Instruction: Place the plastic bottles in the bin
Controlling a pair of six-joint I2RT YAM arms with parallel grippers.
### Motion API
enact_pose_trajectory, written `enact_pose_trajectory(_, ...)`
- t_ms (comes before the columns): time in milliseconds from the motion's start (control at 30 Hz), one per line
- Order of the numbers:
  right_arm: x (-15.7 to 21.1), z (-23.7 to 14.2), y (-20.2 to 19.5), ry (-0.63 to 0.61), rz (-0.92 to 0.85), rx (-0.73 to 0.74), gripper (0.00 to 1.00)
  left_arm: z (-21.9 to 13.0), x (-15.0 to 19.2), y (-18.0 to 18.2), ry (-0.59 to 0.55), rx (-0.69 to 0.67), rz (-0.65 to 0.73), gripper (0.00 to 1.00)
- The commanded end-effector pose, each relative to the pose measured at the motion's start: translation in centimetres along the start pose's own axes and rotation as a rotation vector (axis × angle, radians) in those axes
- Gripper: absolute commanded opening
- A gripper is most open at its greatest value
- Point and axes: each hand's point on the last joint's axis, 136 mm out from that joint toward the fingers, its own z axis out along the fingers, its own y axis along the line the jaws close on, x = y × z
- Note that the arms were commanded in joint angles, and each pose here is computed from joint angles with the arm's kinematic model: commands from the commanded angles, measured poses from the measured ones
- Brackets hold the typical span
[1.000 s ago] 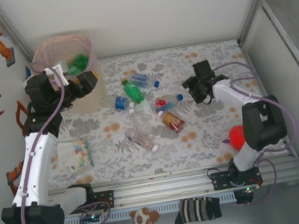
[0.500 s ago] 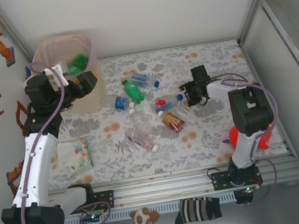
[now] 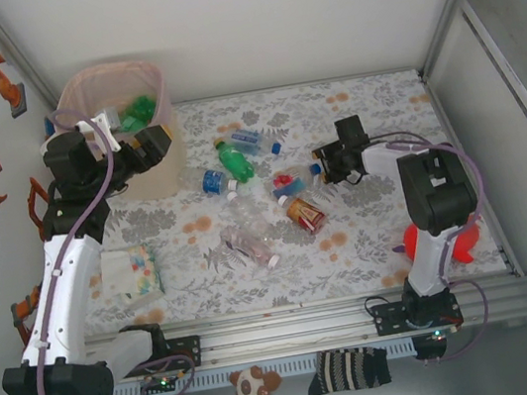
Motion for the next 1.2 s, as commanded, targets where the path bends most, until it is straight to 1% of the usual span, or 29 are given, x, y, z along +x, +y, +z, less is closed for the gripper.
enact_pose_trajectory(0,-0.15,0.58,-0.66,0.008,0.032,0.009,0.49,-0.35,-0.89,-0.56,-0.035,0.012,0.016,0.81)
enact_pose_trajectory(300,-0.21,0.83,-0.85,0.009,0.032,0.011,0.44,-0.44,-0.66,-0.13,-0.035,-0.008,0.003,0.80)
enact_pose_trajectory(800,-0.04,1.35,-1.52,0.024,0.034,0.015,0.43,-0.98,-0.76,-0.32,-0.045,-0.015,0.008,0.80)
enact_pose_trajectory(967,0.09,1.58,-1.44,0.036,0.044,0.007,0.41,-1.05,-0.80,-0.36,-0.047,-0.016,0.010,0.80)
enact_pose_trajectory(1167,0.12,1.13,-0.92,0.030,0.039,-0.009,0.35,-1.15,-1.06,-0.55,-0.052,-0.013,0.013,0.80)
